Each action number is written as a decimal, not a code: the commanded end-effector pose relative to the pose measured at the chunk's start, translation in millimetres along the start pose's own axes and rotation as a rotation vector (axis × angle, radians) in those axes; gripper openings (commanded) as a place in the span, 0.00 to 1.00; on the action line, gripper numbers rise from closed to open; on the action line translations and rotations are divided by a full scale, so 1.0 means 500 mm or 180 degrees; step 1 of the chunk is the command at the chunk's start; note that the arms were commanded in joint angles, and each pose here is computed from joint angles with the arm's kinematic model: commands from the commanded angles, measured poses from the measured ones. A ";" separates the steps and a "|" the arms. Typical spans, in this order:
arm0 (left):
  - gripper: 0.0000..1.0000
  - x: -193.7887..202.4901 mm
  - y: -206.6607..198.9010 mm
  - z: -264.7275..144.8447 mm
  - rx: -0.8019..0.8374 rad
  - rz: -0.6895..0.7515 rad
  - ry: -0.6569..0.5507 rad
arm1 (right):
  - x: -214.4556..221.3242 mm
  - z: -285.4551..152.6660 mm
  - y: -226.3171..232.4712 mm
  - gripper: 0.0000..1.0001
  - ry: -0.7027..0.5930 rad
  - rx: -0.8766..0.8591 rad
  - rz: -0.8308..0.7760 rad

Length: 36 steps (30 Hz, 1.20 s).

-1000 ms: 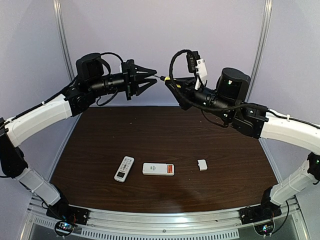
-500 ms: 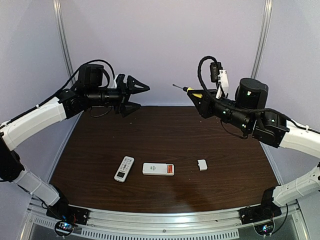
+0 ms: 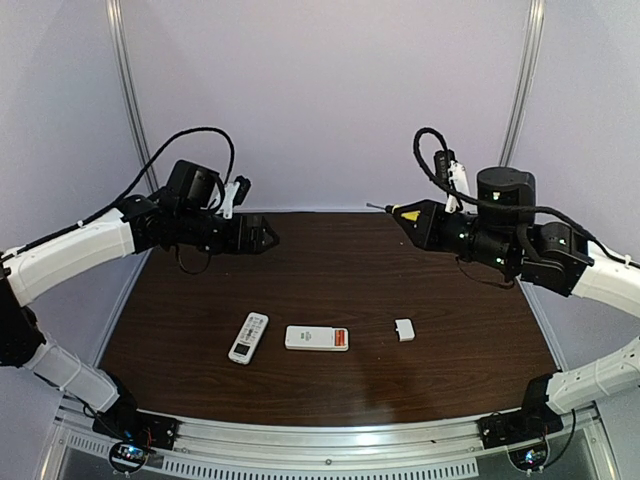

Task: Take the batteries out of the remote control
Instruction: Pick up the remote control without the battery cover from the center of the board.

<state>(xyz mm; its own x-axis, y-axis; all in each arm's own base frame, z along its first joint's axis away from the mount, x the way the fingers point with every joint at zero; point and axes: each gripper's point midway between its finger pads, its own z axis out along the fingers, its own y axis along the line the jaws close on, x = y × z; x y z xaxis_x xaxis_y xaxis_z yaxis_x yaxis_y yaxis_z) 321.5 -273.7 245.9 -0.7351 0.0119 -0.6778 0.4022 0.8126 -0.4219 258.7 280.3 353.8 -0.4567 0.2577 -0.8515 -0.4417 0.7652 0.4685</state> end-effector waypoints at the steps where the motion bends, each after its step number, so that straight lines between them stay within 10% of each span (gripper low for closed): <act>1: 0.97 0.034 -0.011 0.008 0.0295 0.0934 -0.0018 | 0.038 -0.023 -0.020 0.00 0.0267 0.0013 0.0187; 14: 0.96 0.261 -0.099 0.021 0.1511 0.2762 0.0154 | 0.106 -0.086 -0.056 0.00 0.0791 0.0096 0.0258; 36: 0.97 0.344 -0.062 0.177 0.1710 0.3243 0.0475 | 0.195 -0.127 -0.114 0.00 0.1358 0.0469 0.0399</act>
<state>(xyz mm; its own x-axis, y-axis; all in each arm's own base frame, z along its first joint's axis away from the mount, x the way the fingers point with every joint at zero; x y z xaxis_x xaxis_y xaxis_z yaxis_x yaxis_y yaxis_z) 219.1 -335.5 81.1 -0.0644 0.6509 -0.7564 0.9968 0.0772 -0.0184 195.5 228.7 269.6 -0.7569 0.1254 -0.6414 -0.2911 0.8139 0.5027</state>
